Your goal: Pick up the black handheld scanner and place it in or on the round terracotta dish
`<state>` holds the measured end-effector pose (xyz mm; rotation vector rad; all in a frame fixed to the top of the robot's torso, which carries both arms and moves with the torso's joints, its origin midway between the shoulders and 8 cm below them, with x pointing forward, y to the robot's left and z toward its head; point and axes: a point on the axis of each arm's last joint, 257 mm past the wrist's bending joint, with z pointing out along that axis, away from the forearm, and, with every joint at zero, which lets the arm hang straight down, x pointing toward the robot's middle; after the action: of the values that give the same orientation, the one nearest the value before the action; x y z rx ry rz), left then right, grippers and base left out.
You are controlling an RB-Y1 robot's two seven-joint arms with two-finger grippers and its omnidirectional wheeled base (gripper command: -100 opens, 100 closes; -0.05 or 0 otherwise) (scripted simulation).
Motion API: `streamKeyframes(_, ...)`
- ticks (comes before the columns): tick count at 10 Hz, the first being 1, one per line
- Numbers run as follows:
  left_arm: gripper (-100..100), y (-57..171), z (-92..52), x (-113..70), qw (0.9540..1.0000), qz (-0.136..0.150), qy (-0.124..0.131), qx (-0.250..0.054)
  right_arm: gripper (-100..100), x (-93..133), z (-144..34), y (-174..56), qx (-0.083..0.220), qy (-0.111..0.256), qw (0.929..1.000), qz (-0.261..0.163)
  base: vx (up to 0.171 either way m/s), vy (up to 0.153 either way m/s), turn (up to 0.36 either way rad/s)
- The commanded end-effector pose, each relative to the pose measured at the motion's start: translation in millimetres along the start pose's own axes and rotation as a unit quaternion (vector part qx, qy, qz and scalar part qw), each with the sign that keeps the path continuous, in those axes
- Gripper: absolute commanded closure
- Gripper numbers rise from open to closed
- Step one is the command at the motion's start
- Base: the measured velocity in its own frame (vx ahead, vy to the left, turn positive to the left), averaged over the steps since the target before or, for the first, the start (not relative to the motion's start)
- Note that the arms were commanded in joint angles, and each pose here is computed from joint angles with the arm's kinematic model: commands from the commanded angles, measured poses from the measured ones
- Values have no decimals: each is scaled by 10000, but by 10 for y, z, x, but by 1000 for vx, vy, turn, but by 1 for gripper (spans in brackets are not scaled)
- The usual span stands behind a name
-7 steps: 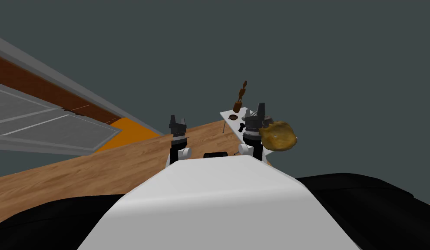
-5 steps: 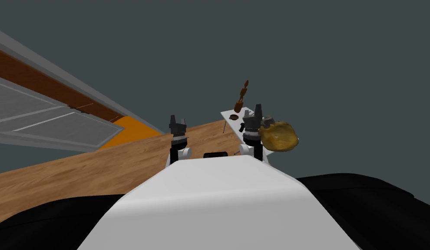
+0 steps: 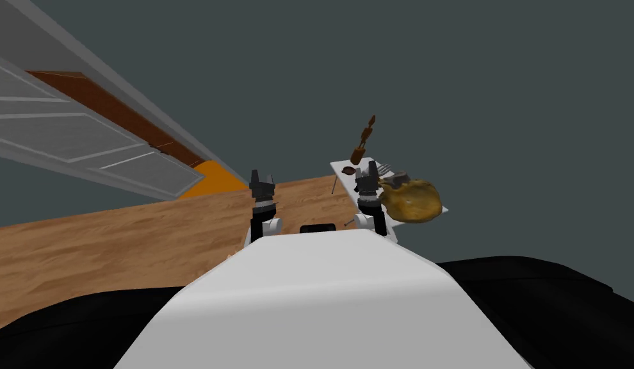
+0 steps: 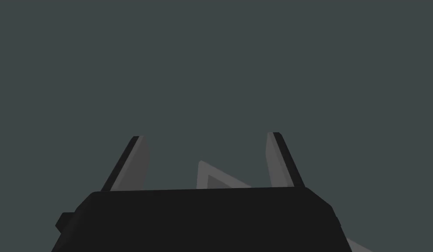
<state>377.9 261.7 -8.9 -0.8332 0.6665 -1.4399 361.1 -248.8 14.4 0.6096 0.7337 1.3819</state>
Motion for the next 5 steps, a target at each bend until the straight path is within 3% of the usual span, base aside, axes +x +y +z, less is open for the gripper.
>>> streamKeyframes(1,0,0,0,0,10000,0,0,0,-100,-38,-61,-177,176,-10,9995,259,-265,-39,253)
streamKeyframes(2,0,0,0,0,10000,0,0,0,-100,-72,-98,-289,279,-47,9986,437,-299,-54,329)
streamKeyframes(3,0,0,0,0,10000,0,0,1,-100,-72,-101,-296,286,-47,9986,436,-214,-47,142)
streamKeyframes(5,0,0,0,0,10000,1,0,-1,-100,-155,-191,-537,504,-171,9952,826,-185,-36,282)
